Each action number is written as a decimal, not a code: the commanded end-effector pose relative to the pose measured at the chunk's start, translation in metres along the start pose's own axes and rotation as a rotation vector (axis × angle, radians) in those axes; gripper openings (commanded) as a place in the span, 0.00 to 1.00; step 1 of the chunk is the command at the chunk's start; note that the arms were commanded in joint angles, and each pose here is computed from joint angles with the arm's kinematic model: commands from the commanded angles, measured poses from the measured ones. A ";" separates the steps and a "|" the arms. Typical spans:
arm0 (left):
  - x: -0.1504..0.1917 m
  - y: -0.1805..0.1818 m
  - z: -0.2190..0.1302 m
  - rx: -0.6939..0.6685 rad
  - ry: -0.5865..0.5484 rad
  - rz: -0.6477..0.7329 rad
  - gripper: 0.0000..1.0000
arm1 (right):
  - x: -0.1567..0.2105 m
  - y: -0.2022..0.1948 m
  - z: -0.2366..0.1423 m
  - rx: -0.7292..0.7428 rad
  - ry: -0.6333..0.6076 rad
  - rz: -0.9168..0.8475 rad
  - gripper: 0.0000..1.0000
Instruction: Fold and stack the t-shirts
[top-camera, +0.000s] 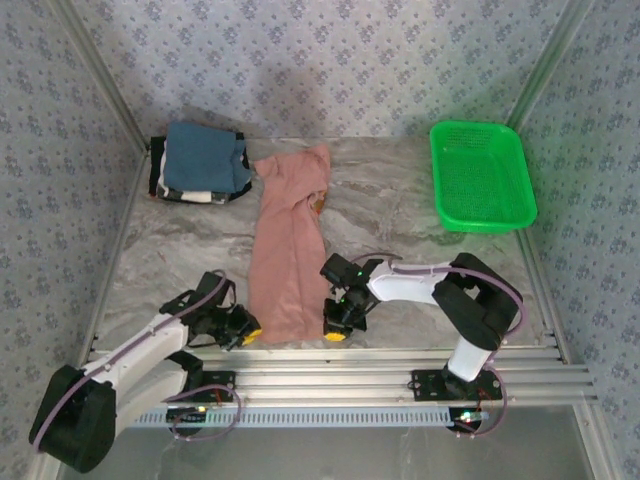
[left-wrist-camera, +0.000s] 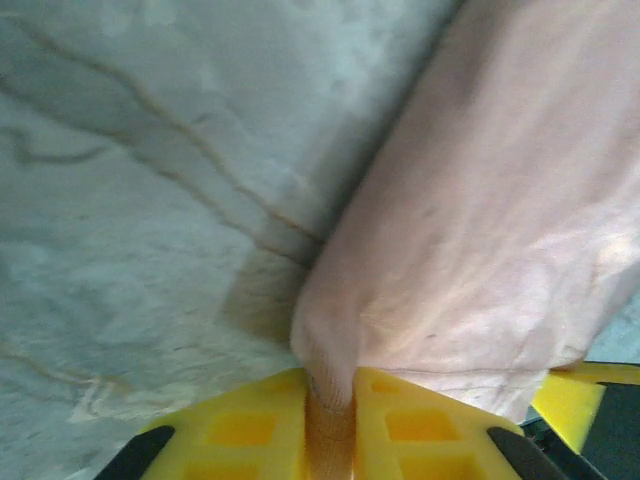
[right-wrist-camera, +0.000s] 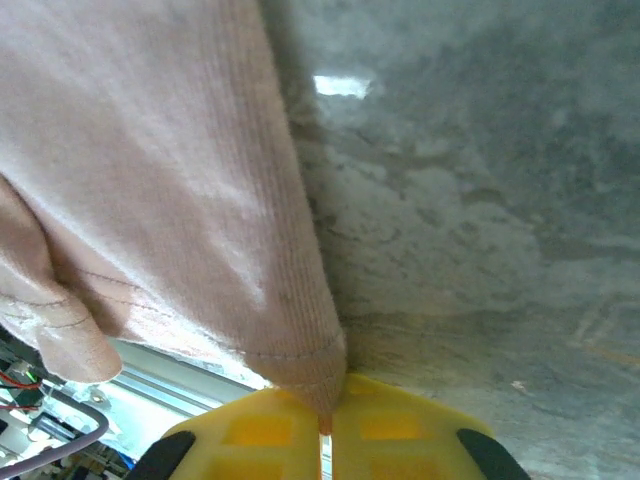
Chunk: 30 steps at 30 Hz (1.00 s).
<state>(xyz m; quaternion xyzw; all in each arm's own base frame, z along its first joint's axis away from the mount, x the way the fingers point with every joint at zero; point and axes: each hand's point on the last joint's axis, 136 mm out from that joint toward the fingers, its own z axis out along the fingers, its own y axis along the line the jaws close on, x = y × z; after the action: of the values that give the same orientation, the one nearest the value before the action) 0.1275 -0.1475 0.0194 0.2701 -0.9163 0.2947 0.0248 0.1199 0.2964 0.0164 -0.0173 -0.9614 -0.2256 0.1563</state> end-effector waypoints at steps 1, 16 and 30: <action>-0.003 -0.008 -0.010 0.024 -0.044 0.046 0.09 | -0.028 0.023 -0.001 -0.063 -0.135 -0.083 0.03; 0.020 -0.005 -0.049 0.049 -0.079 0.051 0.02 | 0.023 0.033 -0.056 -0.150 -0.137 -0.043 0.00; 0.050 -0.006 -0.072 0.033 -0.034 0.035 0.02 | 0.081 0.037 -0.069 -0.264 -0.058 0.042 0.00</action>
<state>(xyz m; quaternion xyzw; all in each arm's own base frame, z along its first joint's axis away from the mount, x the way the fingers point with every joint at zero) 0.0928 -0.1435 0.0909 0.2047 -0.9205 0.3309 -0.0362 0.0779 0.2952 0.1089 -0.0414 -0.9339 -0.3384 0.1074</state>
